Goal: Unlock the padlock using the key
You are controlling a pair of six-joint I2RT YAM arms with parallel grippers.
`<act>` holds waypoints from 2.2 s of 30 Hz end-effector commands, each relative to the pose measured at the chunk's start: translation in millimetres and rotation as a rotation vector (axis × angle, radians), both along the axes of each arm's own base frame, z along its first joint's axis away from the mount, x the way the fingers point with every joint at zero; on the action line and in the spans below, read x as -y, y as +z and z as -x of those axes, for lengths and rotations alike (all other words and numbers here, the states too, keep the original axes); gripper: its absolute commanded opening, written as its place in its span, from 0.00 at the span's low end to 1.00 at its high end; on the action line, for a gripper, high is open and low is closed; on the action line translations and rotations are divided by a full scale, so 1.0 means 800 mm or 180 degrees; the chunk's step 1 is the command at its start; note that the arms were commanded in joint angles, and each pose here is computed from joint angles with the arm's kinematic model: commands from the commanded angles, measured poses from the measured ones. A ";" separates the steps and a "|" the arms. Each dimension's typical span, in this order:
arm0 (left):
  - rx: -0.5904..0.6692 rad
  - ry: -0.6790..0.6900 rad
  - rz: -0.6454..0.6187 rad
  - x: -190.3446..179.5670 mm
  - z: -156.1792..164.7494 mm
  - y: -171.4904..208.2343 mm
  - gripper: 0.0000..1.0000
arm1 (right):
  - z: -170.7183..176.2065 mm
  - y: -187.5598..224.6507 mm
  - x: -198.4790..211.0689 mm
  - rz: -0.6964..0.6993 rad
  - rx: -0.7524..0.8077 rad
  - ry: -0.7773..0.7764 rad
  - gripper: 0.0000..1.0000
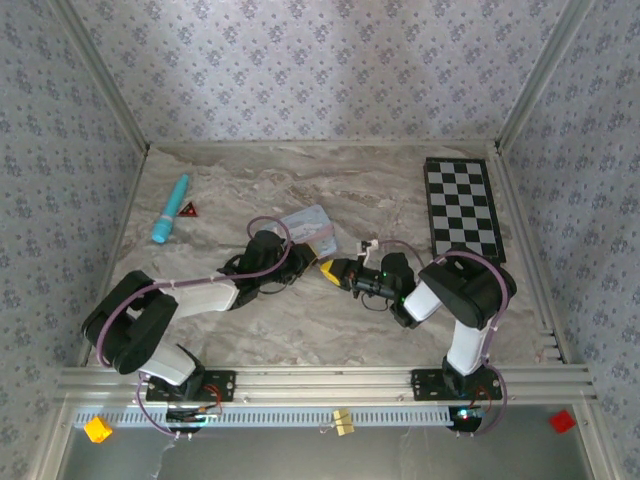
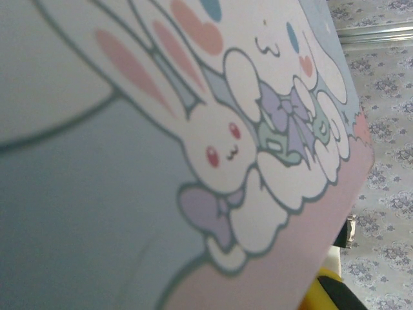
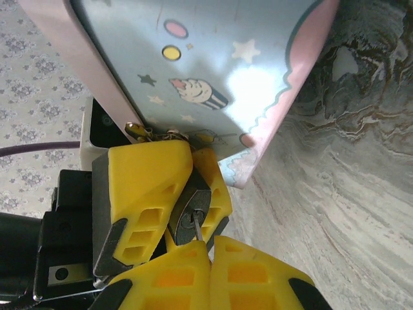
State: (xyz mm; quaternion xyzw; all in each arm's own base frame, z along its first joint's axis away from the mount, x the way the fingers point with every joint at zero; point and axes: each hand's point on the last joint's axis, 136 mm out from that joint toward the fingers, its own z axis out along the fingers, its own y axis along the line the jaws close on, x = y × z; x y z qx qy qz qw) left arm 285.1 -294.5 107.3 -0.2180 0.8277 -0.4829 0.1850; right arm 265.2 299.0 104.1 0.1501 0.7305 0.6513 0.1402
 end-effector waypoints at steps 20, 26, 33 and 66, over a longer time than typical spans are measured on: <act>0.0387 -0.0532 0.0443 0.050 0.020 0.068 0.00 | -0.027 0.003 -0.013 -0.0048 -0.0045 -0.0196 0.00; 0.0230 -0.0511 0.0324 0.045 0.024 0.046 0.05 | -0.028 0.001 -0.011 0.0001 0.0030 -0.0210 0.00; 0.0035 -0.0473 0.0161 0.037 0.029 0.016 0.06 | -0.019 -0.014 -0.014 0.0109 0.0024 -0.0169 0.00; -0.0312 -0.0621 -0.0218 0.042 0.036 -0.051 0.21 | 0.013 -0.074 0.004 0.0533 -0.0128 -0.0241 0.00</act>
